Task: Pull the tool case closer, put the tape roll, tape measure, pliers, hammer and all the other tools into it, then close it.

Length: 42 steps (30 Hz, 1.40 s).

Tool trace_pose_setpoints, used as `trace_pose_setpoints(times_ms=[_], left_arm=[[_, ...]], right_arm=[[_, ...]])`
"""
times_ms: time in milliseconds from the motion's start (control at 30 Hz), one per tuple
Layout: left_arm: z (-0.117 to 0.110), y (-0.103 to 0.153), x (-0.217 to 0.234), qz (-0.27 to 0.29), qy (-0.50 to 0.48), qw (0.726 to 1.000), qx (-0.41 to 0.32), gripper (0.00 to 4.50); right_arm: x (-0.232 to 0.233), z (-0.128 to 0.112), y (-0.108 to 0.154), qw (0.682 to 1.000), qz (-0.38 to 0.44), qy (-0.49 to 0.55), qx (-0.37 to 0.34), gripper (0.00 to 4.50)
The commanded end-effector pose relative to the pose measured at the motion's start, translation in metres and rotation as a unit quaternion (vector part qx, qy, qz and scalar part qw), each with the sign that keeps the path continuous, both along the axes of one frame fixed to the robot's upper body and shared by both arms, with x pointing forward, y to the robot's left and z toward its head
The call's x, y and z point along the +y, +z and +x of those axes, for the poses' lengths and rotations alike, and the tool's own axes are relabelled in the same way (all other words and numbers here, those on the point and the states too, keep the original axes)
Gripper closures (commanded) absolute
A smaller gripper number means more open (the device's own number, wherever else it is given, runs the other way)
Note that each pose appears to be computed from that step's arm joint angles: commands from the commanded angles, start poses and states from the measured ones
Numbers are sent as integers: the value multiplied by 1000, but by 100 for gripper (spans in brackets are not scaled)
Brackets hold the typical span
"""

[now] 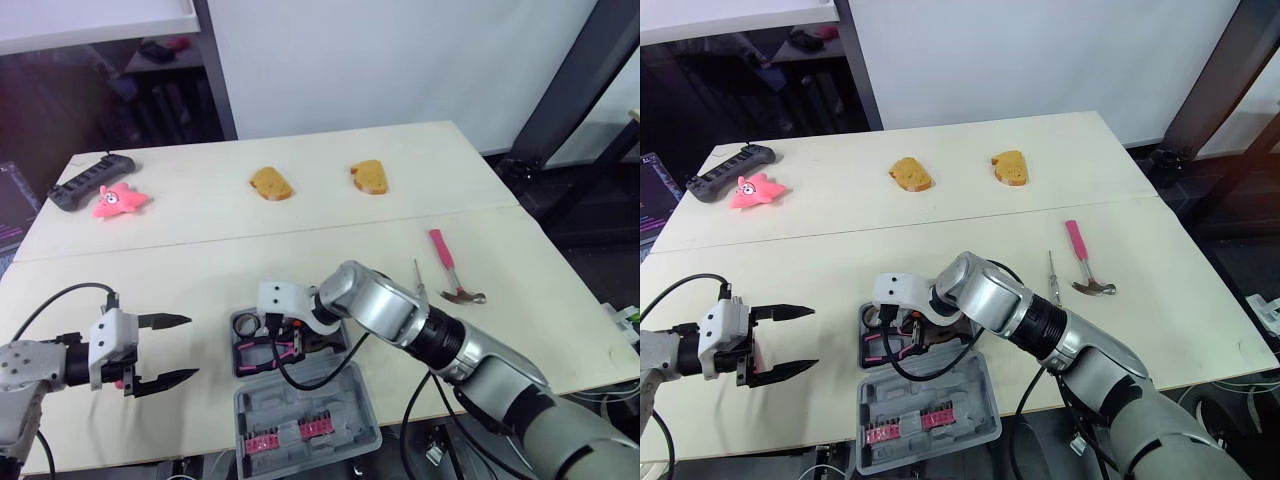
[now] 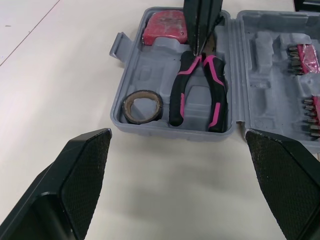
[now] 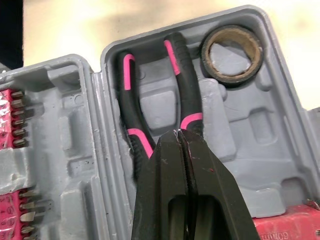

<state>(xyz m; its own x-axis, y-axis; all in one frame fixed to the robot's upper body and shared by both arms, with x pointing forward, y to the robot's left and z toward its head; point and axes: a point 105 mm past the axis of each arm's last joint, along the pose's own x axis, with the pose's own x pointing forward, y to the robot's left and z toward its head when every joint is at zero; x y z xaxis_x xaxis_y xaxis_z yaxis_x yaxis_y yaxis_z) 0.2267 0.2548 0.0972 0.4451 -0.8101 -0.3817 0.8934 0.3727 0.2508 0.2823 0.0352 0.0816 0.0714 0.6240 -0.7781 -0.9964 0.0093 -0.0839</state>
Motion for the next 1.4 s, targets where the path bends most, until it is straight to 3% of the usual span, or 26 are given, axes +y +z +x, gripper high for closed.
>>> trace_pose_setpoints(times_ms=[33, 467, 800, 933, 1033, 1167, 1300, 1400], left_arm=[[-1, 2, 0, 4, -3, 1000, -4, 0], [-1, 2, -3, 3, -6, 1000, -4, 0], [0, 3, -4, 3, -8, 1000, -5, 0], [0, 3, -5, 2, -8, 1000, -4, 0], [0, 2, -6, 1, -10, 1000, -3, 0], [-1, 2, -7, -1, -10, 1000, -1, 0], [-1, 1, -6, -1, -9, 1000, 1, 0], [-1, 1, -6, -1, -10, 1000, 2, 0]], right_arm=[[-1, 1, -3, 1000, -1, -2, -5, 446], [-39, 6, -78, 996, -78, -51, 5, 446], [-57, -8, -109, 990, -112, -70, 58, 446], [-45, 0, -95, 994, -71, -72, 39, 446], [-13, 5, -53, 998, 51, -47, 7, 446], [3, -14, -4, 982, 185, 25, -36, 446], [-5, -28, -7, 980, 197, 29, -21, 446], [-7, -25, -13, 981, 191, 13, -21, 446]])
